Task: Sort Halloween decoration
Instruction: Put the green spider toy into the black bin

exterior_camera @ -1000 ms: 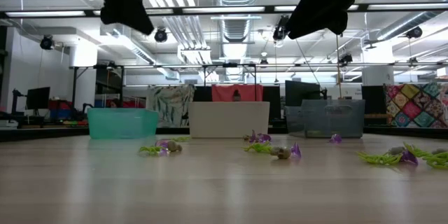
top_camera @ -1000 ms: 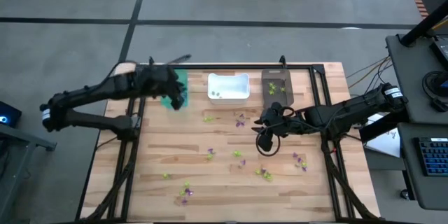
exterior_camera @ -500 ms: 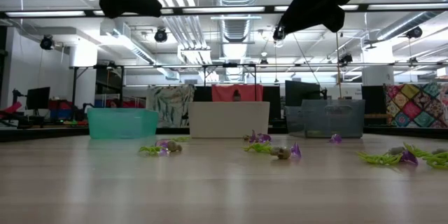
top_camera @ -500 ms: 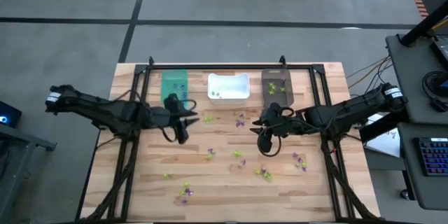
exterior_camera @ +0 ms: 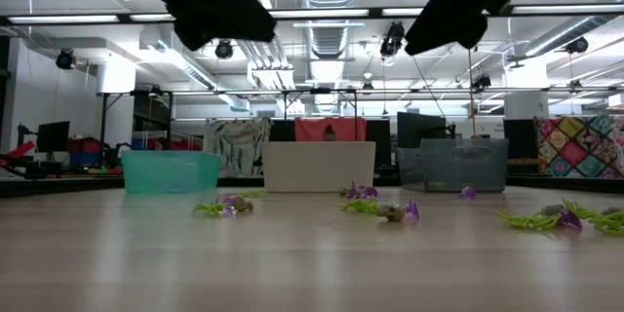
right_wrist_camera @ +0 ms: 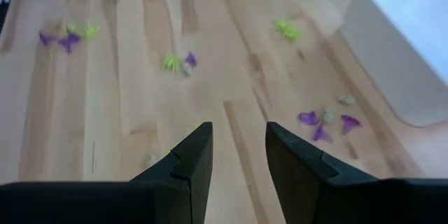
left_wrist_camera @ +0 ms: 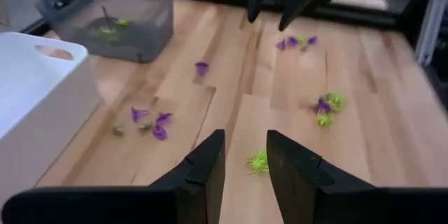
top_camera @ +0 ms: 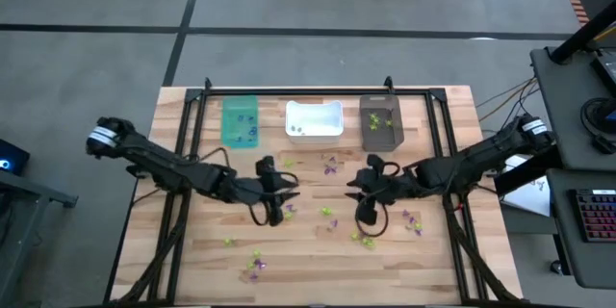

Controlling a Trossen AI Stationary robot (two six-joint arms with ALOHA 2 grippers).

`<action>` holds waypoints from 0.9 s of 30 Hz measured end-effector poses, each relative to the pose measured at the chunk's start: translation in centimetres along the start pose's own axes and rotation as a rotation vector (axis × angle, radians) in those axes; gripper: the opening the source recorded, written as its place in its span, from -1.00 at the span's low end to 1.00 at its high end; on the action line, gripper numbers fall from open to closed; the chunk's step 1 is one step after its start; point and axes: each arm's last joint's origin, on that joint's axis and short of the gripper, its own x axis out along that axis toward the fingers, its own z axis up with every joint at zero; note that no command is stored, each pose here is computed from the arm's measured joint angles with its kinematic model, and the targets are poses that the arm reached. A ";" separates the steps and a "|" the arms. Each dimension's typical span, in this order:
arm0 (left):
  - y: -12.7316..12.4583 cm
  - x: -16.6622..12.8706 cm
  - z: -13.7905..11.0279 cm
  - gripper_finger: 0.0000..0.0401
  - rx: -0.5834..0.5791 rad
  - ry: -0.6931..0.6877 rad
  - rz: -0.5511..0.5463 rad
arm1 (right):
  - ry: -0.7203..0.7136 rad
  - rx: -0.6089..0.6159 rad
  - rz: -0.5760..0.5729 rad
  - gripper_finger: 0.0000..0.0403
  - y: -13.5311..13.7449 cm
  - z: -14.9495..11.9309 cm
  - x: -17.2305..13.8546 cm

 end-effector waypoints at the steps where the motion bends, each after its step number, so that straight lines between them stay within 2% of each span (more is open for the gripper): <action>1: -0.3 0.5 -0.1 -0.56 0.012 0.012 0.004 | 0.009 -0.024 0.001 -0.39 0.3 -0.3 0.4; 12: -3.3 5.2 -2.9 -0.56 0.095 0.116 0.006 | 0.095 -0.072 -0.013 -0.39 2.8 -3.5 6.4; 18: -4.3 7.3 -4.1 -0.57 0.095 0.112 0.000 | 0.138 -0.076 -0.021 -0.39 3.6 -5.1 8.0; 27: -4.7 9.6 -6.0 -0.61 0.111 0.149 0.045 | 0.093 -0.136 -0.024 -0.39 4.3 -6.0 9.7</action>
